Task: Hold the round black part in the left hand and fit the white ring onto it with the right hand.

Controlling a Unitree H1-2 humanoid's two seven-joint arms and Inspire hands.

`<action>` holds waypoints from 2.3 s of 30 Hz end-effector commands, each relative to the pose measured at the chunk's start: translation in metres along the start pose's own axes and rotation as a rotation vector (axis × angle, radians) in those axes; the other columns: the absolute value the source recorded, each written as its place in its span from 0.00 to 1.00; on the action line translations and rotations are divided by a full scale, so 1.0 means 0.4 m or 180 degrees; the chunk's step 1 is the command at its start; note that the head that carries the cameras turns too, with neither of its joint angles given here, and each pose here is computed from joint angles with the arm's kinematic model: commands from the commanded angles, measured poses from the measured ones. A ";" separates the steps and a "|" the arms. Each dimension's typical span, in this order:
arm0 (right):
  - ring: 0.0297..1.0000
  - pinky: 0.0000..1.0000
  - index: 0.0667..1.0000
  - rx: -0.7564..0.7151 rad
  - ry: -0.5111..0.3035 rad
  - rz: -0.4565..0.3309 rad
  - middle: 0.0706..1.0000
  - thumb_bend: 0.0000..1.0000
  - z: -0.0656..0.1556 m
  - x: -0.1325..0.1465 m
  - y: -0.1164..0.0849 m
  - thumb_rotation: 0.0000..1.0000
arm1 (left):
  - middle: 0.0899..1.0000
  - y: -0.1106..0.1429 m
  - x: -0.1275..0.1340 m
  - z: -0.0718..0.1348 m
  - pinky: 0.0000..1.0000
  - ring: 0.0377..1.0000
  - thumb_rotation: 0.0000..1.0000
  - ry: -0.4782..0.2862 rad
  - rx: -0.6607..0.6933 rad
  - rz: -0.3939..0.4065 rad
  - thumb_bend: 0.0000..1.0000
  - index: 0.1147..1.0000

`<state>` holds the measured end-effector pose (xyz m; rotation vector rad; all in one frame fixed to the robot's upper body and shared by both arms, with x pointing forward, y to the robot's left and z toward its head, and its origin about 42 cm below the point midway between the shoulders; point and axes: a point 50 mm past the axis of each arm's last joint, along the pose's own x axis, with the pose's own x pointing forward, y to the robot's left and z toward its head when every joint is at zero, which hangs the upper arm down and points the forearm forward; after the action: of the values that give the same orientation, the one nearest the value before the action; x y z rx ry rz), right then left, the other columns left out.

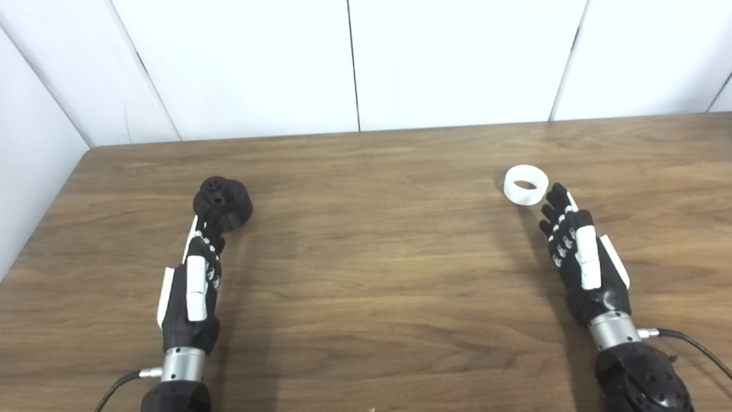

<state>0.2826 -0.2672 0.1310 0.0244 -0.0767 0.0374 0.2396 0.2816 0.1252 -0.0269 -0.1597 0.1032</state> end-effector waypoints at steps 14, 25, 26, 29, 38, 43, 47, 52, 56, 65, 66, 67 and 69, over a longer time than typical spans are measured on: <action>1.00 1.00 1.00 0.0007 -0.0172 0.0068 1.00 0.63 0.031 0.029 -0.001 1.00 | 1.00 -0.002 0.008 0.035 1.00 1.00 0.98 -0.0209 0.0043 0.0001 0.66 1.00; 1.00 1.00 0.99 -0.0008 -0.0155 0.0081 1.00 0.66 0.028 0.035 -0.015 1.00 | 1.00 0.051 0.044 0.107 1.00 1.00 0.95 -0.0276 0.0682 0.0100 0.69 1.00; 1.00 1.00 0.99 -0.0016 -0.0143 0.0074 1.00 0.66 0.026 0.035 -0.016 1.00 | 1.00 0.062 0.050 0.116 1.00 1.00 0.92 -0.0283 0.0790 0.0127 0.71 1.00; 1.00 1.00 0.98 -0.0064 -0.0108 0.0073 1.00 0.67 0.022 0.037 -0.019 1.00 | 1.00 0.094 0.065 0.144 1.00 1.00 0.81 -0.0249 0.1385 0.0257 0.72 0.96; 1.00 1.00 0.98 -0.0129 -0.0101 0.0098 1.00 0.69 0.021 0.043 -0.026 1.00 | 0.99 0.179 0.164 0.227 0.99 1.00 0.46 -0.0308 0.2580 0.0403 0.88 0.90; 1.00 1.00 0.97 -0.0144 -0.0091 0.0085 1.00 0.70 0.023 0.045 -0.028 1.00 | 0.97 0.196 0.215 0.230 0.94 1.00 0.40 -0.0293 0.3070 0.0319 0.90 0.89; 1.00 1.00 0.97 -0.0162 -0.0089 0.0070 1.00 0.70 0.024 0.045 -0.026 1.00 | 0.97 0.210 0.255 0.225 0.92 1.00 0.36 -0.0251 0.3360 0.0209 0.93 0.88; 1.00 1.00 0.97 -0.0179 -0.0093 0.0063 1.00 0.72 0.027 0.044 -0.026 1.00 | 0.97 0.228 0.299 0.210 0.96 1.00 0.36 -0.0107 0.3667 0.0046 0.95 0.87; 1.00 1.00 0.97 -0.0177 -0.0102 0.0059 1.00 0.72 0.027 0.041 -0.028 1.00 | 0.96 0.241 0.323 0.189 1.00 1.00 0.36 0.0055 0.3747 -0.0053 0.97 0.85; 1.00 1.00 0.97 -0.0189 -0.0123 0.0056 1.00 0.72 0.029 0.038 -0.035 1.00 | 0.95 0.261 0.363 0.138 1.00 1.00 0.41 0.0322 0.3819 -0.0216 1.00 0.84; 1.00 1.00 0.97 -0.0189 -0.0124 0.0055 1.00 0.72 0.029 0.038 -0.035 1.00 | 0.95 0.262 0.365 0.135 1.00 1.00 0.42 0.0327 0.3824 -0.0227 1.00 0.84; 1.00 1.00 0.97 -0.0188 -0.0124 0.0055 1.00 0.72 0.030 0.037 -0.036 1.00 | 0.95 0.261 0.370 0.129 1.00 1.00 0.41 0.0344 0.3838 -0.0247 1.00 0.84; 1.00 1.00 0.97 -0.0186 -0.0124 0.0051 1.00 0.71 0.031 0.036 -0.038 1.00 | 0.95 0.264 0.379 0.117 1.00 1.00 0.40 0.0403 0.3859 -0.0288 0.97 0.84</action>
<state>0.2922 -0.2798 0.1306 -0.0280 -0.0573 0.0430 0.3551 0.3934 0.1631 1.1275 0.1220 0.0567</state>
